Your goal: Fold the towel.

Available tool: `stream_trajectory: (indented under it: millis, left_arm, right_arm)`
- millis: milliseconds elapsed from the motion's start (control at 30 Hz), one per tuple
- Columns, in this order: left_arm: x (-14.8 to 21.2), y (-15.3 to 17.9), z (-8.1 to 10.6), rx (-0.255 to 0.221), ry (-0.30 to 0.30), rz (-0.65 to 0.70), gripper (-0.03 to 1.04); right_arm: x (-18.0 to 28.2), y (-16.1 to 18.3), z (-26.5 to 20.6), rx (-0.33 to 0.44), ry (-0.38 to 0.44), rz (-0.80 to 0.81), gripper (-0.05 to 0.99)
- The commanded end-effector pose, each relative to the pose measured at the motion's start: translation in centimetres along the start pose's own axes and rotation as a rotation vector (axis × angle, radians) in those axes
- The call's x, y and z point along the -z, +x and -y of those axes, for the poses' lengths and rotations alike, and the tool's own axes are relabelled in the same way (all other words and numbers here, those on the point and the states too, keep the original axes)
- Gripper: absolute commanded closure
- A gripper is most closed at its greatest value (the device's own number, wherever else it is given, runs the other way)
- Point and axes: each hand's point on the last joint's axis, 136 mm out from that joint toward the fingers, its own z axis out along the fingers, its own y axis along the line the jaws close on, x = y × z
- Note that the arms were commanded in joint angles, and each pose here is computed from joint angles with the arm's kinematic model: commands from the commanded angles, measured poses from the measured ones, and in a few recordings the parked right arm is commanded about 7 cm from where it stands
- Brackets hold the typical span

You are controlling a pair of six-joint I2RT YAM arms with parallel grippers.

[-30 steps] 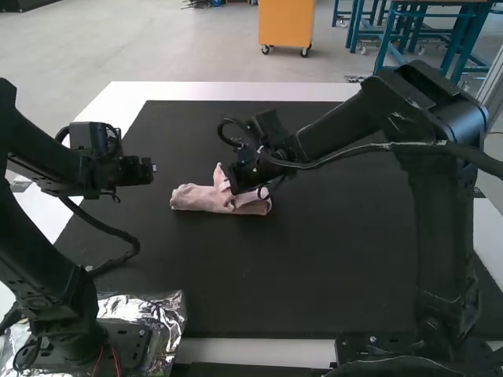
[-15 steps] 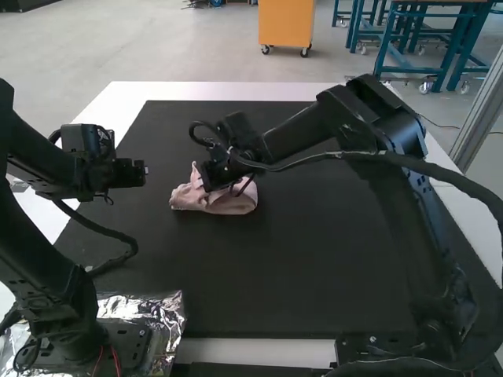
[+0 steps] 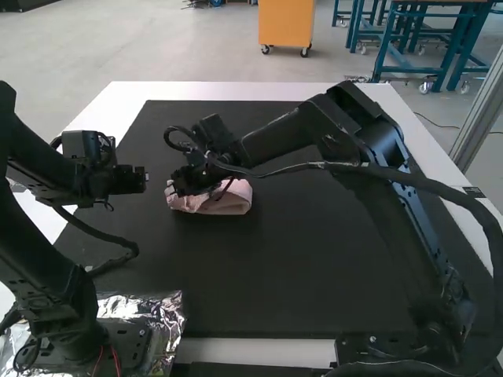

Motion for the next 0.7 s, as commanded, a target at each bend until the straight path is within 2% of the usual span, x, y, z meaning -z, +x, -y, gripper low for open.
stream_trajectory:
  millis: [0, 167, 200, 233, 267, 300, 400, 667]
  left_arm:
    - [0.4, -0.5, -0.2, -0.007, -0.002, 0.019, 0.04]
    - [1.0, -0.9, -0.2, -0.007, -0.004, 0.036, 0.04]
    - [1.1, -1.3, -0.2, -0.007, -0.003, 0.048, 0.04]
    - [1.4, -1.6, -0.2, -0.007, -0.004, 0.061, 0.04]
    - [1.5, -1.9, -0.2, -0.007, -0.004, 0.07, 0.04]
    - [1.7, -2.2, -0.1, -0.009, -0.003, 0.079, 0.04]
    - [2.1, -2.9, -0.1, -0.012, -0.006, 0.1, 0.04]
    - [2.3, -3.7, -0.7, -0.012, -0.04, 0.114, 0.04]
  right_arm:
    - [3.1, -5.4, -2.5, 0.036, -0.035, 0.109, 0.22]
    - [6.9, -9.1, -4.2, 0.068, -0.046, 0.197, 0.24]
    - [7.4, -9.2, -4.5, 0.073, -0.056, 0.201, 0.37]
    - [7.8, -9.0, -4.7, 0.079, -0.065, 0.197, 0.59]
    - [8.2, -8.8, -4.4, 0.076, -0.055, 0.196, 0.85]
    - [8.5, -8.5, -4.0, 0.076, -0.049, 0.199, 0.96]
    - [8.5, -6.3, -2.7, 0.071, -0.057, 0.157, 0.96]
    - [7.0, -2.3, 0.8, 0.023, -0.042, 0.193, 0.96]
